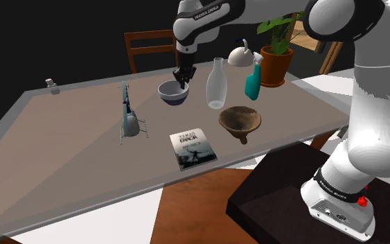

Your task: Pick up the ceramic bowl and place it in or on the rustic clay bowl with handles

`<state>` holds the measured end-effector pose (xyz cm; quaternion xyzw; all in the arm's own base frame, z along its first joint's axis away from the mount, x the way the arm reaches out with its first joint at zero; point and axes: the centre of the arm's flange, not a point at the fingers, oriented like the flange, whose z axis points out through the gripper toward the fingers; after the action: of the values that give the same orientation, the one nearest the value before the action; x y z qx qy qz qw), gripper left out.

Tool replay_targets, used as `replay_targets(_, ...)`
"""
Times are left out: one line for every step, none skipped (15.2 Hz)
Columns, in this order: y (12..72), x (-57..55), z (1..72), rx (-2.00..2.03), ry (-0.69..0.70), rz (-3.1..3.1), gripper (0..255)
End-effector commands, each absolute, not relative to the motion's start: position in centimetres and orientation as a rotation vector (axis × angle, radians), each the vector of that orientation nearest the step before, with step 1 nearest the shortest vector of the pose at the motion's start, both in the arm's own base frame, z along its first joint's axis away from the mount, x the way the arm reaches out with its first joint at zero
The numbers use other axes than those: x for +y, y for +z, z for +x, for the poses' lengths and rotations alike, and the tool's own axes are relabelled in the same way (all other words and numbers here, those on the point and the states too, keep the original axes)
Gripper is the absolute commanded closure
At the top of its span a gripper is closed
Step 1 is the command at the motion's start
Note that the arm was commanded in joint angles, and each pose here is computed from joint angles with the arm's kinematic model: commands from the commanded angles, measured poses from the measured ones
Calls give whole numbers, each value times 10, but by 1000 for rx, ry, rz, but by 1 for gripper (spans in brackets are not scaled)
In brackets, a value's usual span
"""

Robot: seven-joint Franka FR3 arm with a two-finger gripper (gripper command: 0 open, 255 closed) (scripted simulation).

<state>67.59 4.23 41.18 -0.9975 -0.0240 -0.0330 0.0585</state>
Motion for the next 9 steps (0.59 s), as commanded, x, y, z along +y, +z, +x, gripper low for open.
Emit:
replay_targets(424,42,676,-72,-100,-3022,255)
replay_targets(429,42,676,-72,-100,-3022,255)
replay_targets(435,42,676,-72,-100,-3022,255)
replay_targets(440,42,676,-72,-100,-3022,255)
replay_targets(445,42,676,-72,-100,-3022,255)
replay_targets(451,42,676,-72,-100,-3022,255)
replay_targets(456,42,676,-72,-100,-3022,255)
replay_targets(461,42,676,-72,-100,-3022,255)
replay_targets(466,42,676,-72,-100,-3022,255)
